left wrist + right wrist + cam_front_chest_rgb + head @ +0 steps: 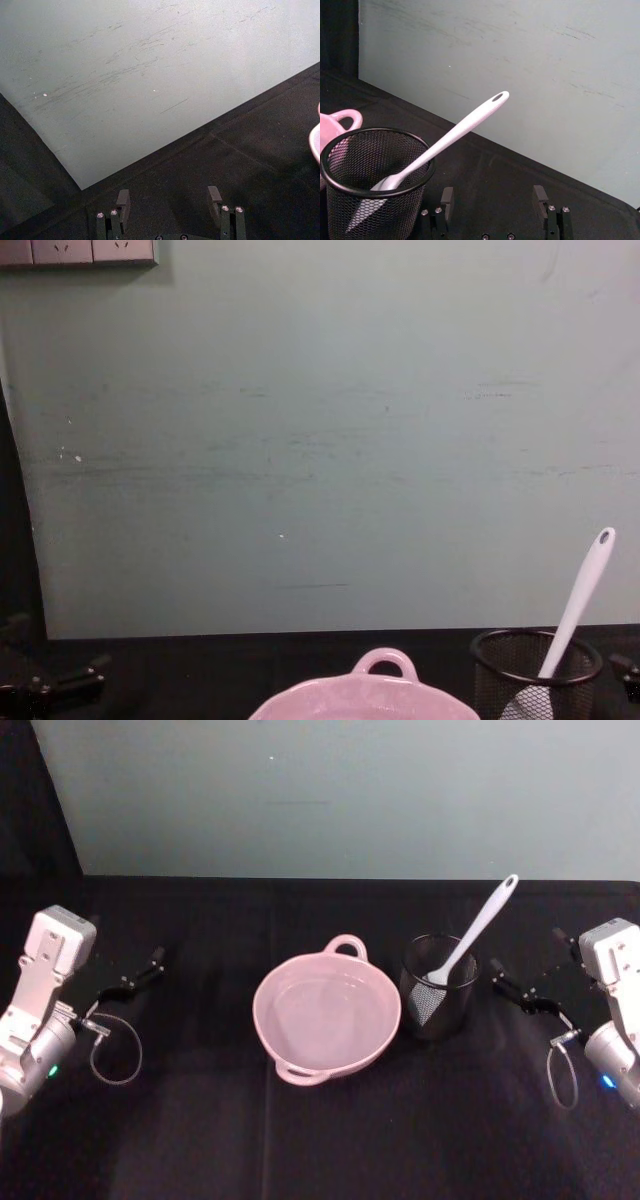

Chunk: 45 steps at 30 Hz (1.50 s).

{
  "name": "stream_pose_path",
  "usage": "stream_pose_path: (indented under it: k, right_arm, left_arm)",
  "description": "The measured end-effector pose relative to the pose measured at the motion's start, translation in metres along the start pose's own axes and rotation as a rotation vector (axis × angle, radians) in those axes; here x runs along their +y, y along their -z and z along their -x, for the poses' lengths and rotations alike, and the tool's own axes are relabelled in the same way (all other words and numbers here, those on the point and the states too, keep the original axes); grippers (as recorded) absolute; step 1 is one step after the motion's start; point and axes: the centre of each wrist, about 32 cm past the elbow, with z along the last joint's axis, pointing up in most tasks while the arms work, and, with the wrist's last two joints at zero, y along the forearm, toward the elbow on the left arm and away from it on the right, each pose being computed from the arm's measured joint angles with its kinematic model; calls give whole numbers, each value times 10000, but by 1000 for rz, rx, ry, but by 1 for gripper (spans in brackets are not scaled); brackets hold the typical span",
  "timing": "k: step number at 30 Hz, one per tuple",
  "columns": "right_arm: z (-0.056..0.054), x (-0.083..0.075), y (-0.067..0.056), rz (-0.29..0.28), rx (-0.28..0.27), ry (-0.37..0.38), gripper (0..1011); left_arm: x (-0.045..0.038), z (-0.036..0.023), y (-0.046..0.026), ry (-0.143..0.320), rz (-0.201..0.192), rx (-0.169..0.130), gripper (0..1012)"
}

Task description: Use the one hand to pick up the spoon and stir the clear water in the bowl.

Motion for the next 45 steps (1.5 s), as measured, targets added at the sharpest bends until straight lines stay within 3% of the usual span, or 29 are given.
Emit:
stream_pose_path:
  k: [41,45]
  right_arm:
    - [0,0,0,0,0,0,1003]
    - [40,-83,-31,15,-12,17,1002]
  left_arm:
    - [0,0,0,0,0,0,1011]
    - [0,0,0,0,0,0,1011]
